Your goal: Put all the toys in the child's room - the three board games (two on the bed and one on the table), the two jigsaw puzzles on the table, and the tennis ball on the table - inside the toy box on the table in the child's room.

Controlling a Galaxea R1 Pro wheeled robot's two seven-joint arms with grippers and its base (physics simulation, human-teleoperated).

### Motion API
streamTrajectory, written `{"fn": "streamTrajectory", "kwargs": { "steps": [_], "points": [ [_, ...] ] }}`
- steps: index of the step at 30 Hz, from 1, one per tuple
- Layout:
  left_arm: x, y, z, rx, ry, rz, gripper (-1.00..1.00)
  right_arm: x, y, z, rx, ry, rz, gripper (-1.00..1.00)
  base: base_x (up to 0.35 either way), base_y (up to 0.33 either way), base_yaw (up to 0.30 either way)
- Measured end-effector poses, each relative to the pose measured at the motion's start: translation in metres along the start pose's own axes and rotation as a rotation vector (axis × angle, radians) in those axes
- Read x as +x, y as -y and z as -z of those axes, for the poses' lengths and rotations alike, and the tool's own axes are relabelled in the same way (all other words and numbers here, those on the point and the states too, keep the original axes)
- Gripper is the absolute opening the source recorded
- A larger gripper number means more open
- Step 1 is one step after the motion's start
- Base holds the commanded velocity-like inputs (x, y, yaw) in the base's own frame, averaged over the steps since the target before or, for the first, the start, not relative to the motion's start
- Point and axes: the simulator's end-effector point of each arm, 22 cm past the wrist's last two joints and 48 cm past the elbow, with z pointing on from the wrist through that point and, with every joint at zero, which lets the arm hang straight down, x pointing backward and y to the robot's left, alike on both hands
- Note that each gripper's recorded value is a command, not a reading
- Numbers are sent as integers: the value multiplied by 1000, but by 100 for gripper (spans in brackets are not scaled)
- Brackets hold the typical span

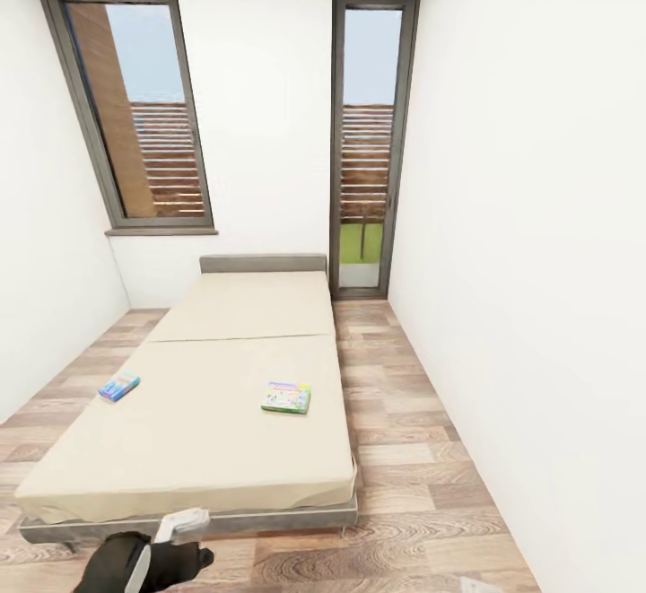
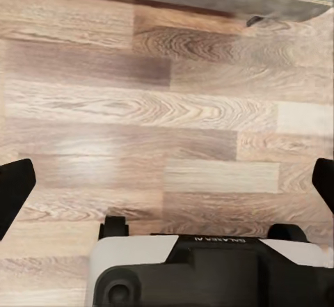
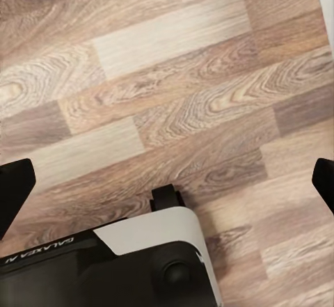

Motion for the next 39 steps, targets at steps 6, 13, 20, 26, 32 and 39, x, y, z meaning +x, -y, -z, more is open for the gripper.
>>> {"fn": "streamTrajectory", "kwargs": {
  "steps": [6,13,20,26,32,39],
  "points": [
    [-19,25,23,89,23,-11,100,-2,1,6,-3,12,-5,100,0,0,0],
    [-37,36,40,110,58,-24,100,-4,-3,13,-13,24,-7,100,0,0,0],
    [-41,39,51,114,62,-26,100,-4,-6,20,-18,31,-6,100,0,0,0],
    [-43,37,57,109,67,-28,100,-6,-6,24,-19,46,-9,100,0,0,0],
    [-45,37,58,108,70,-30,100,-6,-7,24,-20,49,-9,100,0,0,0],
    [-45,37,58,107,73,-31,100,-5,-7,23,-20,49,-9,100,0,0,0]
  ]
}}
